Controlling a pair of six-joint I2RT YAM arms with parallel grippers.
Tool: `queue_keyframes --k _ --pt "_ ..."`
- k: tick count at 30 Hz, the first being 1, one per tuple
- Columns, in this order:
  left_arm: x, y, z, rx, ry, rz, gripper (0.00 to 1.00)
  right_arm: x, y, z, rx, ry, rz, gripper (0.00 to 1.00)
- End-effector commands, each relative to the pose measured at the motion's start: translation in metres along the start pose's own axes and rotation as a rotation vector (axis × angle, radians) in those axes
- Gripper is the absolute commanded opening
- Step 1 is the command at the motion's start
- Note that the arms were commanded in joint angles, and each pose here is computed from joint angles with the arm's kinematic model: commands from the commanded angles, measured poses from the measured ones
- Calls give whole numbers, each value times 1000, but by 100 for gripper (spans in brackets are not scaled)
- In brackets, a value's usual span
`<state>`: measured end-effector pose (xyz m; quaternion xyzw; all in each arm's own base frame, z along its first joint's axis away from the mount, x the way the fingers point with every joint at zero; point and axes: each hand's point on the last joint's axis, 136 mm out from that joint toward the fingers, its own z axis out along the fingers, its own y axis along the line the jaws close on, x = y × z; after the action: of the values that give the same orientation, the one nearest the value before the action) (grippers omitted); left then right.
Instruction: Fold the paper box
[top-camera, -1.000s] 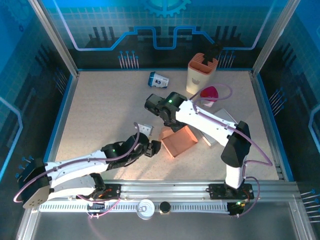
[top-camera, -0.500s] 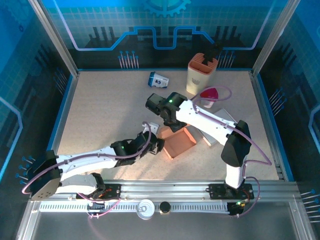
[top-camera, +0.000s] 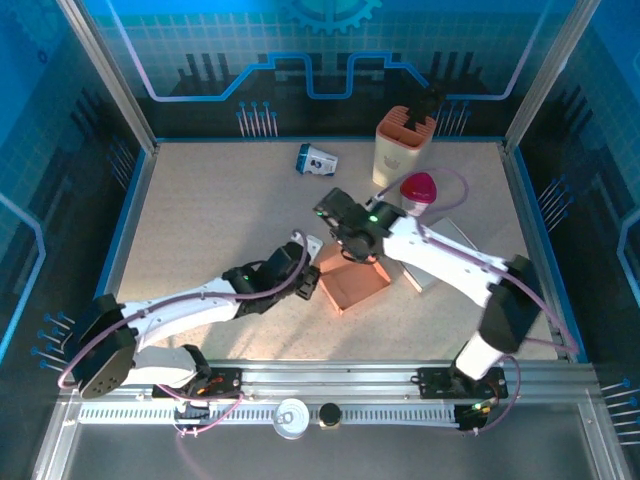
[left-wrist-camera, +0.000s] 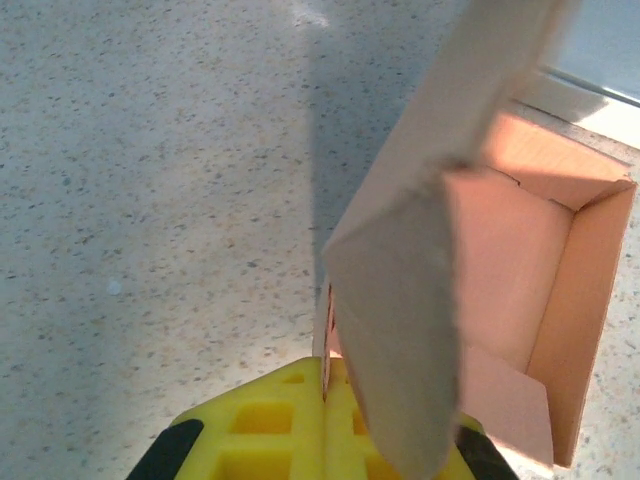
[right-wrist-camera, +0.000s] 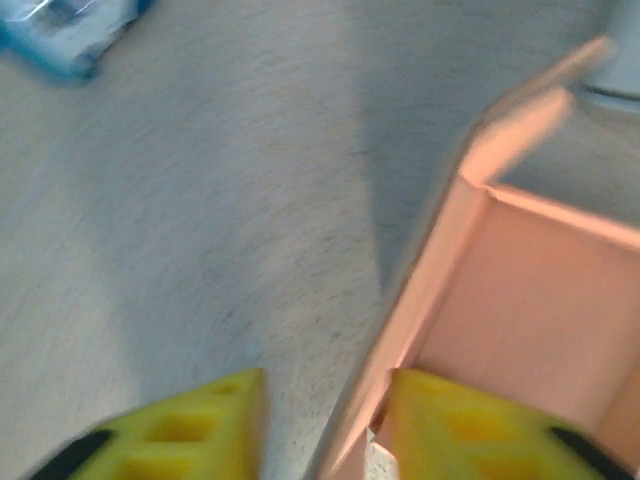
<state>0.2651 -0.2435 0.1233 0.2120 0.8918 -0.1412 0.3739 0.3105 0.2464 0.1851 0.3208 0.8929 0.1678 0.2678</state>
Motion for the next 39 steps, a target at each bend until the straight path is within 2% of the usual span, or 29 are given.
queue_keyframes --k 1,3,4,6,8,11,15,20,25,29,34,39 --pt "-15 -4 -19 126 3 63 0 -19 46 -40 -433 -53 -380 57" --pt "-14 -2 -21 155 24 103 0 -21 19 -52 -483 -84 -488 70" --pt "-14 -1 -21 178 38 110 0 -21 2 -54 -484 -94 -538 71" --pt "-13 3 -19 200 69 115 0 -17 -33 -48 -460 -74 -604 69" --pt "-12 9 -16 209 90 108 0 -16 -69 -30 -377 -24 -612 64" --pt "-11 16 -8 213 124 81 0 -4 -96 -2 -337 78 -599 57" --pt "-9 16 -1 221 154 76 0 -3 -106 32 -293 132 -620 54" --pt "-10 21 2 191 151 92 0 6 -94 60 -298 221 -665 47" --pt "-15 24 2 174 141 98 0 7 -107 81 -200 254 -681 39" --pt "-17 24 2 169 137 104 0 12 -119 90 -145 252 -714 36" --pt "-17 26 5 159 141 106 0 15 -122 91 -137 250 -732 27" --pt "-15 27 8 155 152 101 0 21 -128 89 -88 234 -773 27"
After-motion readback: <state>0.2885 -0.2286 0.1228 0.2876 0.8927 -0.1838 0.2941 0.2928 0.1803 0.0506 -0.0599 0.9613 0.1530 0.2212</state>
